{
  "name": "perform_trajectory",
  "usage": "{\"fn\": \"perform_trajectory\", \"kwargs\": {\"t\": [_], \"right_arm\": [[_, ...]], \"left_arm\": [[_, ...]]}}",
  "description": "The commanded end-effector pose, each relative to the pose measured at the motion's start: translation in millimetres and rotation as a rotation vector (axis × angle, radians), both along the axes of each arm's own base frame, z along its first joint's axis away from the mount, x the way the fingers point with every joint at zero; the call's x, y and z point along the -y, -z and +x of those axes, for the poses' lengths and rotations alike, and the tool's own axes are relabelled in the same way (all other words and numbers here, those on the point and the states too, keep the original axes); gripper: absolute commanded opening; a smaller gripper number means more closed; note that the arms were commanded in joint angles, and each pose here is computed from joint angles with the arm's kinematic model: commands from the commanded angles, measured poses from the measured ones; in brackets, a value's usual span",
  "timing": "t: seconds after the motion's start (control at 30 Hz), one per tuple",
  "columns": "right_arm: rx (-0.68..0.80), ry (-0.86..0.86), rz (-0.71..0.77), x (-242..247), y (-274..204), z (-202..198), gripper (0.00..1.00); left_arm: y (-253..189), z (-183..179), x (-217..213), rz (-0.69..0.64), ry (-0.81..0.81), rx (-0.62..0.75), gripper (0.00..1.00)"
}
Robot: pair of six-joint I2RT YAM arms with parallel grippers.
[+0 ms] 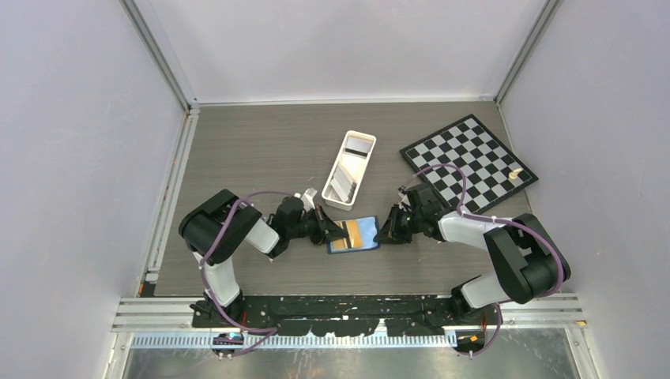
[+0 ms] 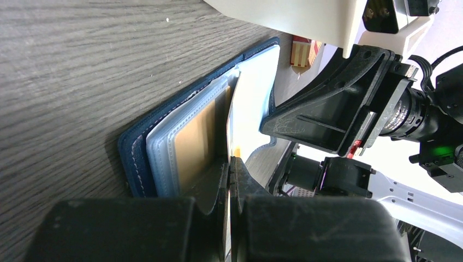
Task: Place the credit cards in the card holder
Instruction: Insert the credit card into the card holder.
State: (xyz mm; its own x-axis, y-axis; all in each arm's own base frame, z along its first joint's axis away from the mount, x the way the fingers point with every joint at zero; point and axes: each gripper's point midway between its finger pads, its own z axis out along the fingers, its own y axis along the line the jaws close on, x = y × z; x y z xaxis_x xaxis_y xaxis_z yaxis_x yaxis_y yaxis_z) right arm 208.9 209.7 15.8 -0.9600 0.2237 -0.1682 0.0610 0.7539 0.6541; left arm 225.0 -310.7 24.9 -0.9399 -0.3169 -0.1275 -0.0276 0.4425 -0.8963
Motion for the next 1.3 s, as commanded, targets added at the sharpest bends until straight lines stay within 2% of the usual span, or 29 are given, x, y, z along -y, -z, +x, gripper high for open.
{"fn": "perform_trajectory", "kwargs": {"t": [0.0, 0.37, 0.6, 0.7, 0.9, 1.07, 1.27], "right_arm": [[0.008, -0.010, -0.042, 4, 2, 0, 0.00], [0.028, -0.036, -0.008, -3, -7, -2, 0.01], [0.060, -0.014, -0.020, 2, -18, -1, 0.19], [0.065, -0.011, -0.018, 3, -21, -3, 0.20], [0.052, -0.016, -0.004, 2, -19, -8, 0.13], [0.041, -0.014, 0.004, 1, -16, -9, 0.01], [0.040, 0.007, -0.026, 6, -14, -8, 0.01]], "left_arm": [[45, -13, -17, 0.141, -0.016, -0.090, 0.00], [43, -7, -1, 0.140, 0.000, -0.054, 0.00], [53, -9, -6, 0.178, -0.005, -0.061, 0.00], [54, -9, -7, 0.183, -0.004, -0.062, 0.00], [55, -9, -6, 0.187, 0.000, -0.059, 0.00], [55, -10, -3, 0.188, 0.010, -0.056, 0.00], [51, -10, -2, 0.213, 0.020, -0.029, 0.01]]}}
